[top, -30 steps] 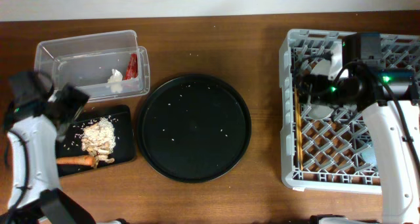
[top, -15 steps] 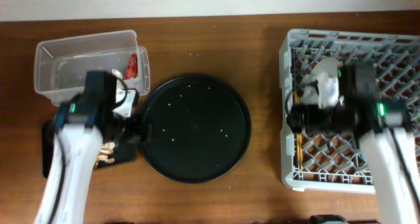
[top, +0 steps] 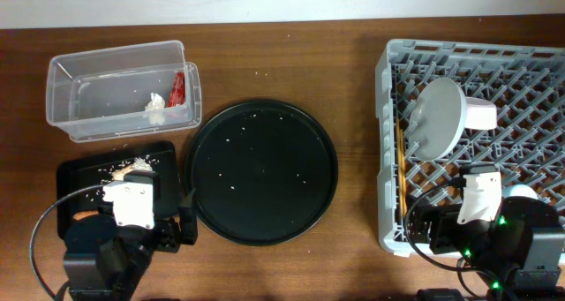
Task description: Sort waste into correct bins and load items into the dishwasher rack
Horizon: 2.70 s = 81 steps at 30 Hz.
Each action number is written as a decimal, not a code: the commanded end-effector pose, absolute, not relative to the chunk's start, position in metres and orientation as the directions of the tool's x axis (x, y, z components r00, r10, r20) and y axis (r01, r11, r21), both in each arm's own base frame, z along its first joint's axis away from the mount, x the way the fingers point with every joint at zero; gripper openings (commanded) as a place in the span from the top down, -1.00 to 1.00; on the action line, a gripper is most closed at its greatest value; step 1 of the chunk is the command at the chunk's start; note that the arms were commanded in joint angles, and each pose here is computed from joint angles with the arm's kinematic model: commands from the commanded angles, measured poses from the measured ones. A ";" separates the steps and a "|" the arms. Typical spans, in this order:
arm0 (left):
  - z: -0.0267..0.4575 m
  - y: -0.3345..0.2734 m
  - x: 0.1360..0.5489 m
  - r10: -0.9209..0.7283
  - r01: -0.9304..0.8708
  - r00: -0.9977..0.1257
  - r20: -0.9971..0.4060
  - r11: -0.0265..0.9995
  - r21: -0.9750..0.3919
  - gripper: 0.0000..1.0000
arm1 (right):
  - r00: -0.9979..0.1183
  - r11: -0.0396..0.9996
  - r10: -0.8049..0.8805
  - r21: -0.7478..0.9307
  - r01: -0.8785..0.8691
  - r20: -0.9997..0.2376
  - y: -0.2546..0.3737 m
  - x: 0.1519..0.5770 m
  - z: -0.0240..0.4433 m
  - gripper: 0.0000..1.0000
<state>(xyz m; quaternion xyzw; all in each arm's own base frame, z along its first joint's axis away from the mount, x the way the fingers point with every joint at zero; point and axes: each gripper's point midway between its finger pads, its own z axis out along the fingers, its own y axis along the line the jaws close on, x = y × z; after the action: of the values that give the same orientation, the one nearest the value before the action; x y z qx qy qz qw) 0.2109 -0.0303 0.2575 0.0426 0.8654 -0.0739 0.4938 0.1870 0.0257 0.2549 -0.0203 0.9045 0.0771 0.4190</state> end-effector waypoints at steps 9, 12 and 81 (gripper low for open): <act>0.255 -0.030 0.211 -0.005 0.141 -0.512 -0.859 0.986 -0.090 -0.98 | -0.337 0.987 -0.015 0.041 -0.157 -0.941 0.028 0.179 0.257 -0.97; 0.255 -0.030 0.211 -0.005 0.141 -0.512 -0.859 0.986 -0.090 -0.98 | -0.218 0.983 -0.016 0.024 -0.184 -0.976 0.033 0.180 0.235 -0.97; 0.158 -0.021 0.245 -0.003 0.100 -0.075 -0.997 0.995 -0.011 -0.98 | -0.047 0.977 -0.095 -0.085 -0.194 -0.994 0.037 0.243 0.159 -0.97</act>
<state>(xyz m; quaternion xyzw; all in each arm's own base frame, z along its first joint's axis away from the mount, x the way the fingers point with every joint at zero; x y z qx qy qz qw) 0.2454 -0.0166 0.1588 0.0249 0.7328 -0.0299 0.6793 0.2433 0.0364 0.1616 -0.0973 0.7214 0.0380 0.6846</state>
